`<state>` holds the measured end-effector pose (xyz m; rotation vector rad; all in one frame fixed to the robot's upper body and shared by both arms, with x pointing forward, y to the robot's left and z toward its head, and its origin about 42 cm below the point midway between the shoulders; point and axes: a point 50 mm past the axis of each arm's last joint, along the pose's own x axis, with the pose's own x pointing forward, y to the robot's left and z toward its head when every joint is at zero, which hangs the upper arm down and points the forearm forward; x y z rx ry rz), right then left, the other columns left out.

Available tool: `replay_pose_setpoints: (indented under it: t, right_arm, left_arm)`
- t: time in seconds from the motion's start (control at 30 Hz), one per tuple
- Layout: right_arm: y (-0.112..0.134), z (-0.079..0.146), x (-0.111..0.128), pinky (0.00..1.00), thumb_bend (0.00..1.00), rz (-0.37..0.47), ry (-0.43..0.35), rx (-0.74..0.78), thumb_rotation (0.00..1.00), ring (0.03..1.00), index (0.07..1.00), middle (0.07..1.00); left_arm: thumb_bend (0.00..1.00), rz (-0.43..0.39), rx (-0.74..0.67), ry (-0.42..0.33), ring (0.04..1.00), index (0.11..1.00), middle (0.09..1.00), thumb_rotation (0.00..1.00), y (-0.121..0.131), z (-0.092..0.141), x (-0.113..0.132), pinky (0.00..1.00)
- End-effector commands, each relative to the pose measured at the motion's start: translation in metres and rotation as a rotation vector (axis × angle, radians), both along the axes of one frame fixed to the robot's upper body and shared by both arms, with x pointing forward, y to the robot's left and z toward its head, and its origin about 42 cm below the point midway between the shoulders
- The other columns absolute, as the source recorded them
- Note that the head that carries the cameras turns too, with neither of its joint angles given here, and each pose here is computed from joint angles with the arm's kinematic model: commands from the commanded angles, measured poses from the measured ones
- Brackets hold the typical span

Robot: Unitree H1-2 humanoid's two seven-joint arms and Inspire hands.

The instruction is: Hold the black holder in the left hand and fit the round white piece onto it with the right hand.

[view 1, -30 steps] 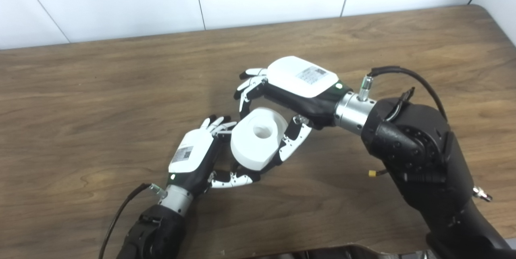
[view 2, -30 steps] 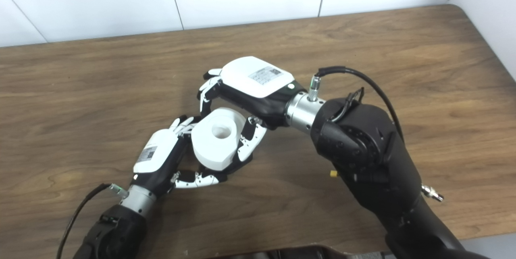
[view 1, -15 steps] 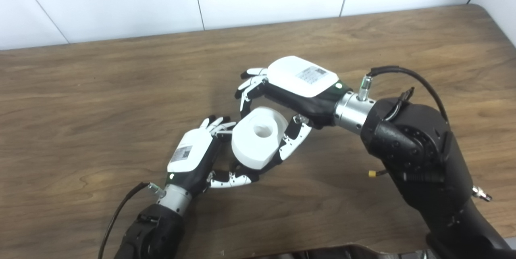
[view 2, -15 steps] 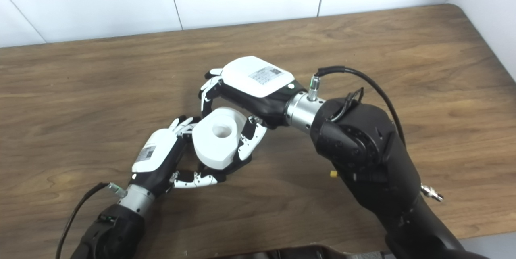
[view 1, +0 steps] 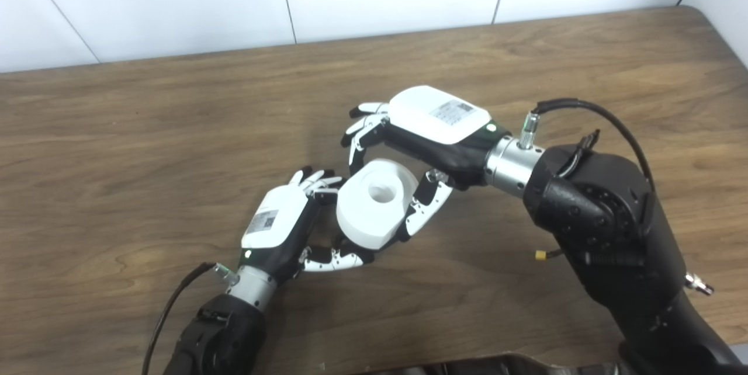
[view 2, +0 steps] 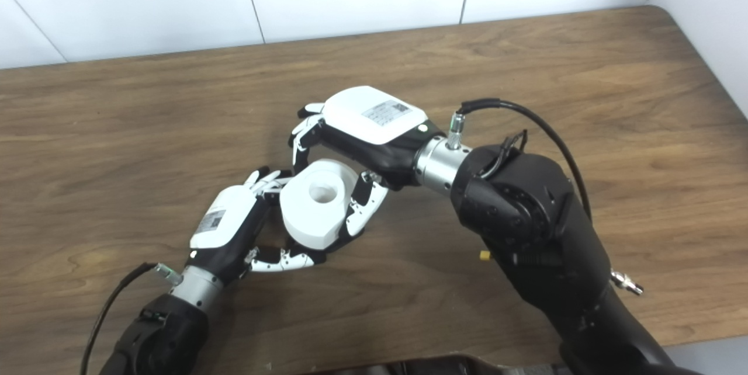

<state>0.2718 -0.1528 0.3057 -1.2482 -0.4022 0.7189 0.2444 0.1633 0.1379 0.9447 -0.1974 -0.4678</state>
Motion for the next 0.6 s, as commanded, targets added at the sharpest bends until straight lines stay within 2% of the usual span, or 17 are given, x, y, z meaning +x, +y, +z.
replay_pose_setpoints:
  t: [0.0, 0.57]
  right_arm:
    - [0.0016, 0.0096, 0.0013, 0.79, 0.52, 0.015, -0.069, 0.001, 0.14, 0.925, 0.483, 0.806]
    - [-0.0024, 0.0064, 0.0037, 0.81, 0.52, 0.005, -0.108, -0.036, 0.14, 0.92, 0.483, 0.8]
  left_arm:
    - [0.52, -0.016, 0.026, 0.034, 0.9, 0.485, 0.826, 0.05, 0.0021, -0.0018, -0.0022, 1.0]
    - [0.52, -0.018, 0.031, 0.039, 0.904, 0.485, 0.827, 0.06, 0.0032, -0.0011, -0.0025, 1.0]
